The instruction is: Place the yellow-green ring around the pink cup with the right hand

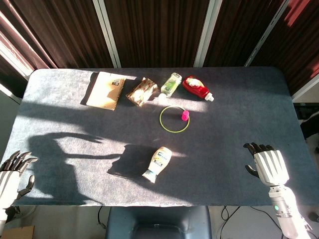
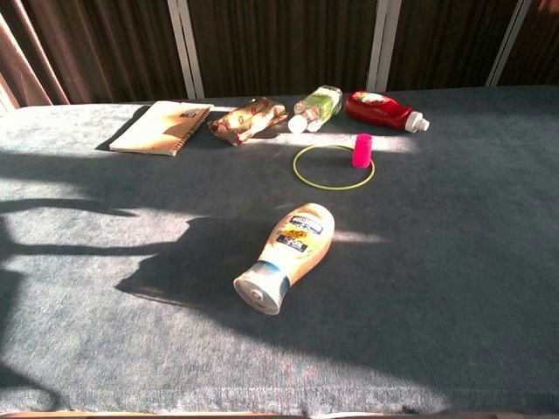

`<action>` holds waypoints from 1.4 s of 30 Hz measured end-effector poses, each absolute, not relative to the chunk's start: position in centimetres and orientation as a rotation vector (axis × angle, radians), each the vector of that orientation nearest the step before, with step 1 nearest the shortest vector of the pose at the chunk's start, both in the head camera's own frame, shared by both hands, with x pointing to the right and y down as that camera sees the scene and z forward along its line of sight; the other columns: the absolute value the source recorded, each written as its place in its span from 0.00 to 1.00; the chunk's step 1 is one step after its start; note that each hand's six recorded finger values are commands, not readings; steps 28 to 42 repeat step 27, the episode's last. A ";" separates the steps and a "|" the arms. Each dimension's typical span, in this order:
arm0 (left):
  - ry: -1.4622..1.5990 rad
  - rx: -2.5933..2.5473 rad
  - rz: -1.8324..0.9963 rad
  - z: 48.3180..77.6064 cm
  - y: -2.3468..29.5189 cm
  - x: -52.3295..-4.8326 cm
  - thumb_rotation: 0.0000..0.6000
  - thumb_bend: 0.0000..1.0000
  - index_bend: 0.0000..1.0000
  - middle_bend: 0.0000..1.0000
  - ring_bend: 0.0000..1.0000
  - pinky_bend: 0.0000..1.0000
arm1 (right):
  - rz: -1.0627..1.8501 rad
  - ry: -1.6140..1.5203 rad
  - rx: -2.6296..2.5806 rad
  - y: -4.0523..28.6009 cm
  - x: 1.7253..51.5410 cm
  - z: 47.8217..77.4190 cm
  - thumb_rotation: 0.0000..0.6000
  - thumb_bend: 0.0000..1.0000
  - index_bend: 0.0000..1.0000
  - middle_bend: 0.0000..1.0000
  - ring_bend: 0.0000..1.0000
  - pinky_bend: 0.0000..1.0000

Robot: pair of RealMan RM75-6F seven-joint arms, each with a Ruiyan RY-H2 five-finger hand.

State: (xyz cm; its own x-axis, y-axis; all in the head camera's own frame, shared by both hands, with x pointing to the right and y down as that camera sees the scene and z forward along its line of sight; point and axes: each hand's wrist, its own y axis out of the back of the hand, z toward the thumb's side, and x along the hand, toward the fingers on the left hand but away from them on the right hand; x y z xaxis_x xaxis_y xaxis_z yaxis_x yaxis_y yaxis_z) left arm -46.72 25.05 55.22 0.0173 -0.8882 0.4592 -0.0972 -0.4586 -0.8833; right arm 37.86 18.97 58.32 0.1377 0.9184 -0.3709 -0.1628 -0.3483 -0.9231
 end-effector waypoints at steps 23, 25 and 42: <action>1.024 -1.614 -1.502 55.1 25.2 -46.4 1.00 0.49 0.27 0.15 0.07 0.20 | 1.621 -0.745 -1.508 21.9 41.3 60.4 1.00 0.12 0.00 0.03 0.01 0.11; 1.026 -1.612 -1.502 55.1 25.2 -46.5 1.00 0.49 0.27 0.15 0.07 0.20 | 1.623 -0.747 -1.515 21.9 41.2 60.4 1.00 0.12 0.00 0.03 0.01 0.11; 1.026 -1.612 -1.502 55.1 25.2 -46.4 1.00 0.49 0.27 0.15 0.07 0.20 | 1.618 -0.753 -1.522 21.9 41.2 60.3 1.00 0.12 0.00 0.03 0.01 0.11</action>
